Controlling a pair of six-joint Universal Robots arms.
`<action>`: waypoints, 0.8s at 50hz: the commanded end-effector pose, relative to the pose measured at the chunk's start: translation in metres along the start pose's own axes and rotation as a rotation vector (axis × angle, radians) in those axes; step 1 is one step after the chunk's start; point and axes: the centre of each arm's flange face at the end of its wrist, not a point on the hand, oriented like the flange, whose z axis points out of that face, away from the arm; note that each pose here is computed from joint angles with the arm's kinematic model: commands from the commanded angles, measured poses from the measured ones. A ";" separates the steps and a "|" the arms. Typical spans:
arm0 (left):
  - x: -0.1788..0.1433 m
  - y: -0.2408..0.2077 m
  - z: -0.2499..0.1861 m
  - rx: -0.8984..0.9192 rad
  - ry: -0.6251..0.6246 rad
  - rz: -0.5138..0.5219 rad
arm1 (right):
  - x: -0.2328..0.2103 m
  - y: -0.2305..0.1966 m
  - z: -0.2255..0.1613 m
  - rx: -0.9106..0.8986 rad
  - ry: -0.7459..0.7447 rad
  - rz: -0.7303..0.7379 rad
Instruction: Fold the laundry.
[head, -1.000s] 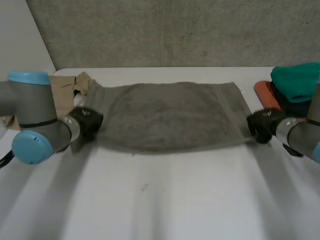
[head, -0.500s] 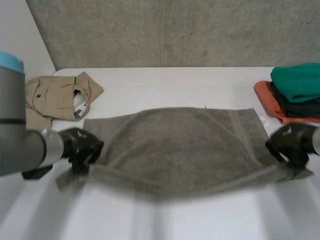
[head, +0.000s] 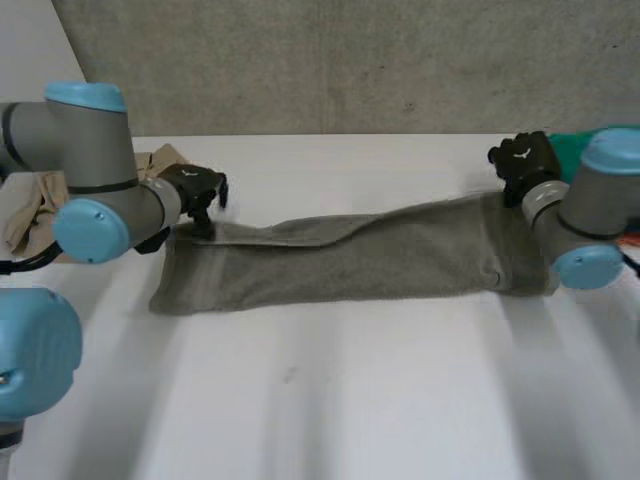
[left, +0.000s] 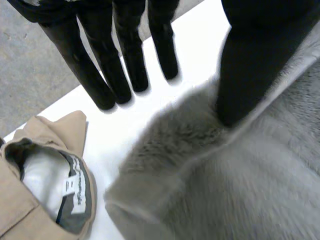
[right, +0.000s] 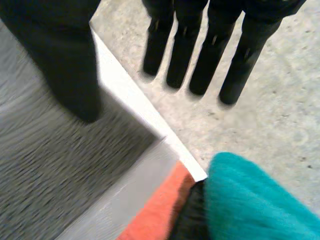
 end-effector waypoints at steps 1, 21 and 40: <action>-0.025 -0.024 -0.006 0.085 -0.130 -0.042 | -0.013 0.014 0.011 -0.050 -0.008 0.022; 0.023 0.014 -0.032 0.006 0.043 0.225 | 0.018 -0.014 -0.099 -0.349 -0.312 0.225; -0.052 0.003 0.050 0.159 -0.370 0.211 | 0.015 -0.006 -0.112 -0.336 -0.249 0.236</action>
